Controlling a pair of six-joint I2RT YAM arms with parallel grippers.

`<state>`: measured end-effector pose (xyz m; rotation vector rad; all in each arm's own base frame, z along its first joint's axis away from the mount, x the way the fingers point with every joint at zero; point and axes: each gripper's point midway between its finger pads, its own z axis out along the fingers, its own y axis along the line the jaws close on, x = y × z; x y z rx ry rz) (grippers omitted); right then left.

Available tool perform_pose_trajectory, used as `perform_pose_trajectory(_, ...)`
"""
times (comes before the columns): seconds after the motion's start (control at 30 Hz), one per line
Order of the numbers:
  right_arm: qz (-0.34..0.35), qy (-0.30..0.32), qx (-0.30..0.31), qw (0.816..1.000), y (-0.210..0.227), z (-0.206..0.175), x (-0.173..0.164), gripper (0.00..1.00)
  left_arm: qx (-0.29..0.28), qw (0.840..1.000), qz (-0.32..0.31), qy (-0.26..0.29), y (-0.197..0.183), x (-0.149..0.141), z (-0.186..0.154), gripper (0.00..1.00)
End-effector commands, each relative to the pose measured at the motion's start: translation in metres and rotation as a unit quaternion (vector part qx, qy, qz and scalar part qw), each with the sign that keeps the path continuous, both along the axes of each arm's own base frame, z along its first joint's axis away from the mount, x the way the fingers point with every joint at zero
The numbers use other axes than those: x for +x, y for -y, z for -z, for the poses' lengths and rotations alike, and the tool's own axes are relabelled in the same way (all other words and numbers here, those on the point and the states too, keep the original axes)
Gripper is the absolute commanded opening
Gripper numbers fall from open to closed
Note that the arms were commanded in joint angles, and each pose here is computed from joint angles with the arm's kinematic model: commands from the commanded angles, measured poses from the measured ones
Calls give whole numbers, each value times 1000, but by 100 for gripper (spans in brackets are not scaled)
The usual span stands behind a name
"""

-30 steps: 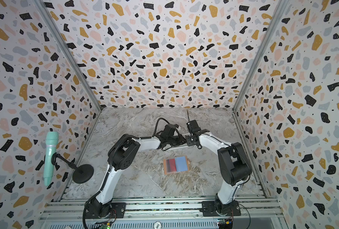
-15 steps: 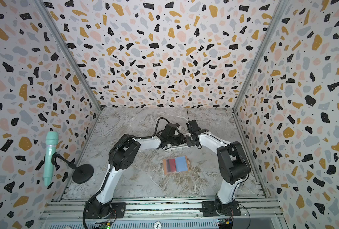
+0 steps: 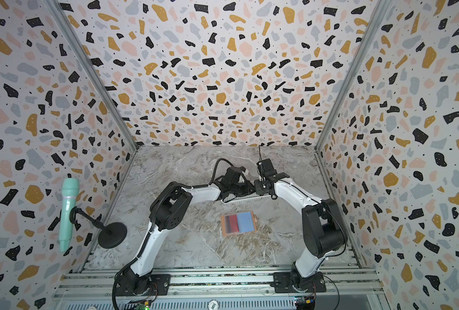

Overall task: Insert credit cards into a card holder
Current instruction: Pick up the credit card from the storage box.

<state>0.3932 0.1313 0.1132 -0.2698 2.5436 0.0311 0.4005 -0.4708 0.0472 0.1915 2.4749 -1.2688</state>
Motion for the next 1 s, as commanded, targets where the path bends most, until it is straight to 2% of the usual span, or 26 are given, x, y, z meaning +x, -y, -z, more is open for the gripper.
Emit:
perform_pose_trajectory(0.0, 16, 32, 15, 999, 7, -37, 3, 3, -12, 1000, 11, 9, 11, 1, -10, 20)
perform_pose_trajectory(0.3, 40, 61, 32, 997, 23, -65, -11, 3, -18, 1000, 13, 15, 21, 3, -16, 20)
perform_pose_trajectory(0.6, 18, 93, 91, 991, 13, -92, -33, 2, -25, 999, 19, 29, 21, -1, -27, 20)
perform_pose_trajectory(0.77, 6, 116, 139, 984, 6, -107, -49, 2, -57, 995, 18, 85, 6, -11, -71, 20)
perform_pose_trajectory(0.97, -14, 134, 206, 969, -5, -120, -74, 2, -89, 989, 14, 120, -31, -48, -105, 23)
